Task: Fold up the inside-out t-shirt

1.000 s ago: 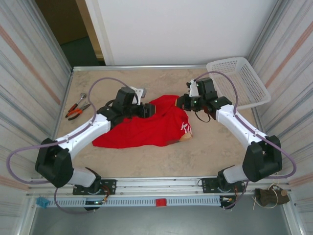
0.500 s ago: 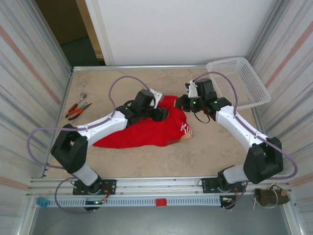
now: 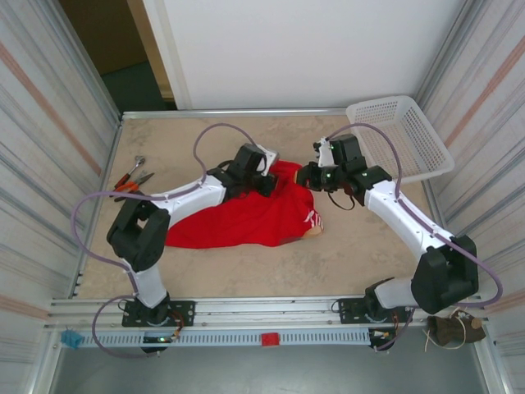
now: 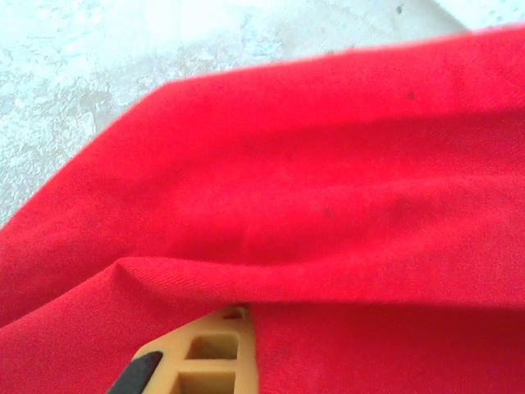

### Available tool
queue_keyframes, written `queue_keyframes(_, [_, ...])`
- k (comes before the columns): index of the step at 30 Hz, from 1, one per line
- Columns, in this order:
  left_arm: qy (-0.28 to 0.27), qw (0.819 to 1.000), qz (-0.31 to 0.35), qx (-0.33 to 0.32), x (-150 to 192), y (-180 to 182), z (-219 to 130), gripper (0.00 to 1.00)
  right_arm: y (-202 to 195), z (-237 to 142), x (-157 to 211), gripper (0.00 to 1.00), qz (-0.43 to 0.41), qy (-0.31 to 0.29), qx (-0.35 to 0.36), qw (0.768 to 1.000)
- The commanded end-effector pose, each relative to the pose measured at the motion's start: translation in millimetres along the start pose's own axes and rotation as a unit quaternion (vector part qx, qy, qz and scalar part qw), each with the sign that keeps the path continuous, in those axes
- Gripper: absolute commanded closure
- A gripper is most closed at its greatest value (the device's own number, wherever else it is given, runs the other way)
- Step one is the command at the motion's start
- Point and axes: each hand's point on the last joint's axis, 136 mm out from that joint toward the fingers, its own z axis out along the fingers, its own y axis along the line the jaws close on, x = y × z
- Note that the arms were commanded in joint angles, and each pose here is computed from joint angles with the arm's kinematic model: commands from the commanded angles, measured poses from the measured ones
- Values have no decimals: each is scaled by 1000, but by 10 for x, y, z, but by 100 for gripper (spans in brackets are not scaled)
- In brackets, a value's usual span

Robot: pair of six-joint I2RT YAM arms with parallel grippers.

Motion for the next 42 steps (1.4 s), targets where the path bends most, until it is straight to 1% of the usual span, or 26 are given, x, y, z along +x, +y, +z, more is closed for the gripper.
queue_keyframes(1, [-41, 990, -22, 136, -412, -288, -477, 100, -356, 46, -87, 80, 19, -16, 60, 998])
queue_keyframes(2, [-38, 985, -33, 167, -434, -332, -577, 100, -459, 79, -109, 58, 24, -15, 75, 997])
queue_keyframes(3, [-36, 978, -43, 199, -459, -382, -684, 100, -525, 111, -112, 43, 27, -10, 85, 996])
queue_keyframes(4, [-37, 973, -51, 220, -482, -416, -772, 100, -531, 121, -113, 38, 28, -7, 89, 996])
queue_keyframes(6, [-45, 961, -63, 265, -551, -491, -970, 100, -445, 108, -107, 36, 22, -7, 82, 996])
queue_keyframes(8, [-50, 952, -70, 293, -589, -548, -1112, 100, -298, 29, -85, 35, 6, -18, 81, 997])
queue_keyframes(10, [-51, 949, -77, 302, -610, -556, -1193, 100, -121, -74, -37, 34, -22, -32, 87, 995])
queue_keyframes(13, [-48, 945, -84, 314, -626, -591, -1271, 100, 159, -171, 67, 27, -71, -52, 90, 992])
queue_keyframes(14, [-49, 944, -83, 317, -638, -605, -1298, 100, 201, -170, 88, 24, -82, -57, 98, 990])
queue_keyframes(16, [-52, 942, -78, 324, -659, -640, -1350, 100, 248, -124, 97, 24, -99, -61, 109, 987])
queue_keyframes(20, [-53, 940, -72, 330, -681, -675, -1412, 100, 279, 35, 1, 24, -109, -61, 117, 985])
queue_keyframes(25, [-54, 936, -68, 340, -667, -723, -1485, 100, 190, 212, -138, 30, -114, -64, 138, 982])
queue_keyframes(29, [-60, 934, -65, 345, -693, -752, -1543, 100, 21, 383, -76, 39, -106, -45, 151, 982])
queue_keyframes(31, [-62, 932, -63, 351, -713, -774, -1574, 100, -58, 446, -64, 41, -95, -44, 150, 983])
queue_keyframes(33, [-62, 930, -62, 357, -727, -794, -1591, 100, -82, 522, -76, 39, -88, -40, 142, 985])
queue_keyframes(35, [-63, 929, -62, 359, -741, -798, -1596, 100, -45, 626, -103, 33, -91, -32, 130, 987])
queue_keyframes(36, [-63, 929, -62, 359, -747, -794, -1590, 100, -11, 672, -125, 32, -94, -26, 123, 988])
queue_keyframes(37, [-62, 929, -63, 359, -749, -789, -1577, 100, 20, 723, -137, 33, -98, -21, 114, 988])
queue_keyframes(38, [-61, 929, -63, 359, -749, -782, -1558, 100, 43, 761, -146, 36, -100, -16, 103, 989])
queue_keyframes(39, [-61, 930, -65, 356, -751, -760, -1537, 100, 98, 785, -151, 48, -102, -9, 81, 991])
queue_keyframes(40, [-61, 932, -70, 351, -747, -719, -1510, 100, 144, 791, -148, 68, -102, -1, 59, 993])
queue_keyframes(42, [-66, 936, -83, 337, -742, -595, -1459, 100, 205, 706, -161, 94, -99, 3, 23, 995])
